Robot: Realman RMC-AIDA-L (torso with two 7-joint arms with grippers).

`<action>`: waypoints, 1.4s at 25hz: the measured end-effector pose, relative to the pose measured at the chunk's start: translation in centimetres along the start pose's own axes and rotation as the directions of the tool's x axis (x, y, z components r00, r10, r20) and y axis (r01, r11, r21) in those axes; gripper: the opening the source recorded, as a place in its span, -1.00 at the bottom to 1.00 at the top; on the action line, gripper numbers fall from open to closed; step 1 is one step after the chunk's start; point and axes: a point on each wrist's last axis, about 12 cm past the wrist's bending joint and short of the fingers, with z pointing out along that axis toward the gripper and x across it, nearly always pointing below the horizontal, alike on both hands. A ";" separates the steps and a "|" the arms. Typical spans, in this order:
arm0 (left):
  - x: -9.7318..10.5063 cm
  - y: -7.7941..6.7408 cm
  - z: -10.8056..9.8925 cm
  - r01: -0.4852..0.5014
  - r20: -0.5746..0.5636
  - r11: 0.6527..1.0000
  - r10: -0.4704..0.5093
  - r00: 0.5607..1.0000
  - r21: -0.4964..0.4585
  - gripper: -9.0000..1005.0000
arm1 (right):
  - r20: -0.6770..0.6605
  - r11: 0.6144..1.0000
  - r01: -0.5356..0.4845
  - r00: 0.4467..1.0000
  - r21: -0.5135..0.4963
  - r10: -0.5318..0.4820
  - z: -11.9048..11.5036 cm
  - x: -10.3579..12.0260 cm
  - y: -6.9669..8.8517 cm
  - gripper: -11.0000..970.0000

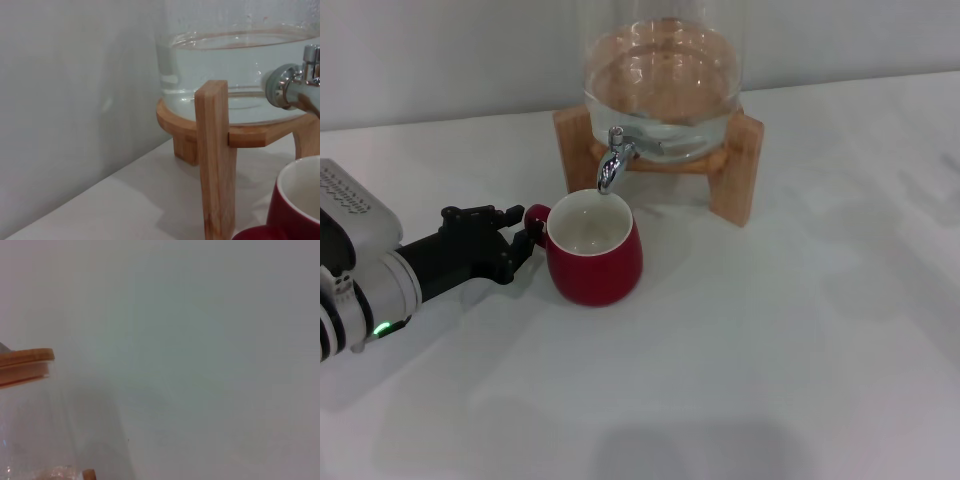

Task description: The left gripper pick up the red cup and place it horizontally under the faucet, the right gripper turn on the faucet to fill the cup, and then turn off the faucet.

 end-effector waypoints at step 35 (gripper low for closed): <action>1.8 -1.0 -5.0 0.085 0.169 0.993 -0.098 0.981 0.082 -0.44 | 0.015 1.000 -0.016 1.000 0.020 0.016 -0.4 -0.1 -0.4 0.64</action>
